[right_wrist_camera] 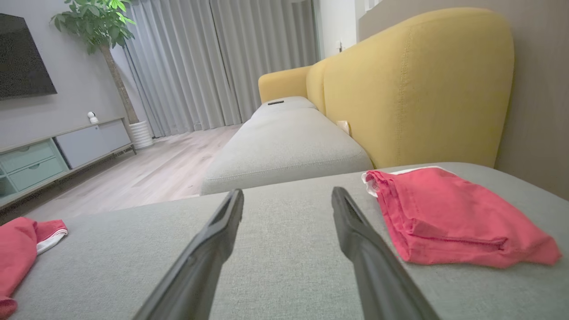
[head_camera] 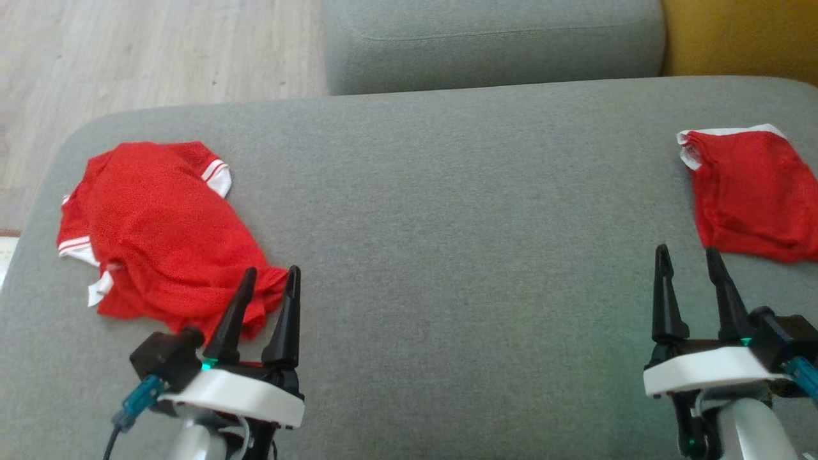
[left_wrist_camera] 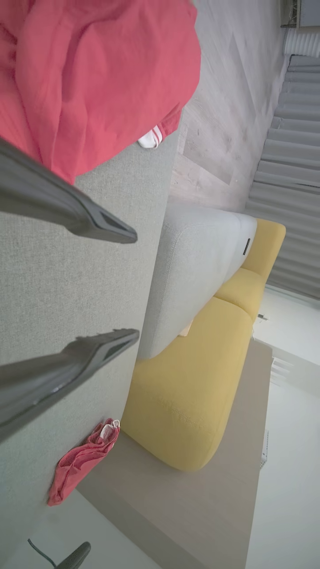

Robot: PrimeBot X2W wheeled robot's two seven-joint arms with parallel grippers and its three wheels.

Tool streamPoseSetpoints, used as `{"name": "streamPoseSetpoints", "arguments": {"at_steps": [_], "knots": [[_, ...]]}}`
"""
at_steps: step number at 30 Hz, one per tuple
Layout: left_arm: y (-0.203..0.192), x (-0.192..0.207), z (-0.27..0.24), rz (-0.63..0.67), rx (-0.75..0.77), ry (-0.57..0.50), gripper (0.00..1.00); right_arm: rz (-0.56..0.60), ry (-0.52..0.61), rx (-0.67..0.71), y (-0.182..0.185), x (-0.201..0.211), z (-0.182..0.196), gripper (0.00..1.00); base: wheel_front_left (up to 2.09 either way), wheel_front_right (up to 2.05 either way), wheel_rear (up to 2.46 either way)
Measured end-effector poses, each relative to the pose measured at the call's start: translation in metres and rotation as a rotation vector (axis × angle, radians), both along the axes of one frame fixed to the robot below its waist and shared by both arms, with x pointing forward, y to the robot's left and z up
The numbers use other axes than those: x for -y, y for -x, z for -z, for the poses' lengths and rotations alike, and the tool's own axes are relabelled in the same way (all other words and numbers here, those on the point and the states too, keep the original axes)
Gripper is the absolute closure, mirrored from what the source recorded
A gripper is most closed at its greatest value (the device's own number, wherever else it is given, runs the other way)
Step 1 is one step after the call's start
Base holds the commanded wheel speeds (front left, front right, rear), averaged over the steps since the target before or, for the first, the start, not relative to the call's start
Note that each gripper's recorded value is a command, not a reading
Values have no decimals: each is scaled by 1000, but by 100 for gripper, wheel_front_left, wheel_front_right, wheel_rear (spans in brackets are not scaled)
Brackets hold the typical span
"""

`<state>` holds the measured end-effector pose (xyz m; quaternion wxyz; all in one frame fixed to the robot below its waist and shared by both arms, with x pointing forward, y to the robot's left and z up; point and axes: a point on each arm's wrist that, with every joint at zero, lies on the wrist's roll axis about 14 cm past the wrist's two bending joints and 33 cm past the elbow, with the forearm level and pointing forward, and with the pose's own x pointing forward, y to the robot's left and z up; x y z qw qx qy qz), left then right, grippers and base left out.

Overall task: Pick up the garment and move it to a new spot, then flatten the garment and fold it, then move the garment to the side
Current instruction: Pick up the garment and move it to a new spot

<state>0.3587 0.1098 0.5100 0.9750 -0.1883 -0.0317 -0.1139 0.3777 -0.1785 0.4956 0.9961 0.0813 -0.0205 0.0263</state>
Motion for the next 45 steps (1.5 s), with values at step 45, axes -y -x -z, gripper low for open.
{"name": "streamPoseSetpoints", "arguments": {"at_steps": [45], "knots": [[42,-167,10,-513,-56,-103,0,-516,-33,-124,-23,-178,42,0,0,0,0]]}}
